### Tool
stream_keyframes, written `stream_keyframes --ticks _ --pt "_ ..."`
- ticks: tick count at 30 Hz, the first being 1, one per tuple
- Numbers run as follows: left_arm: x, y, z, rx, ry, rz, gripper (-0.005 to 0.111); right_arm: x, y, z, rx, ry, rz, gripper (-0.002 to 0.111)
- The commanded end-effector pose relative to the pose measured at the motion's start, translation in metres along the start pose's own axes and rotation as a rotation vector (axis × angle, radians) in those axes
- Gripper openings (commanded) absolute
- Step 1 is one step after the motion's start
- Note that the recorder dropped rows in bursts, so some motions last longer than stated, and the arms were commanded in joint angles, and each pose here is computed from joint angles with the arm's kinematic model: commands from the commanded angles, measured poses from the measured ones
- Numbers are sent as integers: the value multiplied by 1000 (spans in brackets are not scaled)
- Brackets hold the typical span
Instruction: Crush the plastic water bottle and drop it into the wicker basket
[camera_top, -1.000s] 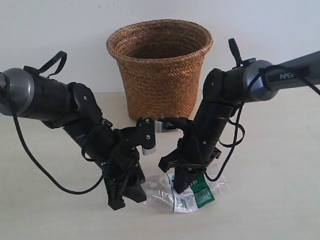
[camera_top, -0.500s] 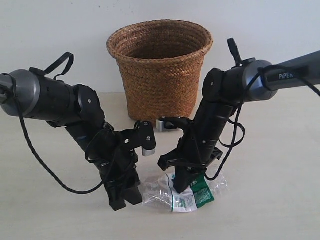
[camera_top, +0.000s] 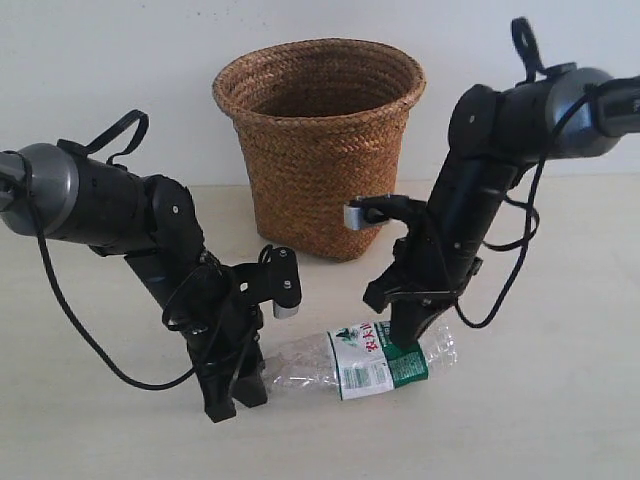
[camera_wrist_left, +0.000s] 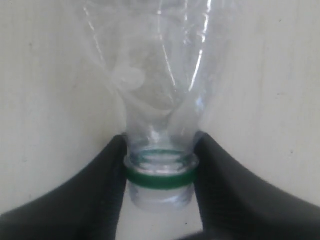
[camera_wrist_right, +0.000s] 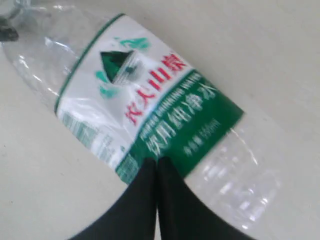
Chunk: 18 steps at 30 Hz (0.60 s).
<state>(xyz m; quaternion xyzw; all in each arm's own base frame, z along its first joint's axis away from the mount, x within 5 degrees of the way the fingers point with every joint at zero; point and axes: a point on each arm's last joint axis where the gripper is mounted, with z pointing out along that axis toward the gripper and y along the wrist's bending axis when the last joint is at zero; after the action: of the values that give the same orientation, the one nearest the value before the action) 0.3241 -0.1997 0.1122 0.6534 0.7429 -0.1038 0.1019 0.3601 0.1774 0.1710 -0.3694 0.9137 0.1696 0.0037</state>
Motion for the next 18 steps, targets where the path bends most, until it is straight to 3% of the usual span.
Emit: stream_keyframes --ticks 1,9,18 --pt "13 -3 11 39 71 35 4 6 0 -21 59 -16 -32 0" --pt "13 -2 11 32 68 38 4 3 -3 -17 69 -32 -28 0" --pt "12 -1 11 20 63 42 4 6 -17 23 21 77 4 0"
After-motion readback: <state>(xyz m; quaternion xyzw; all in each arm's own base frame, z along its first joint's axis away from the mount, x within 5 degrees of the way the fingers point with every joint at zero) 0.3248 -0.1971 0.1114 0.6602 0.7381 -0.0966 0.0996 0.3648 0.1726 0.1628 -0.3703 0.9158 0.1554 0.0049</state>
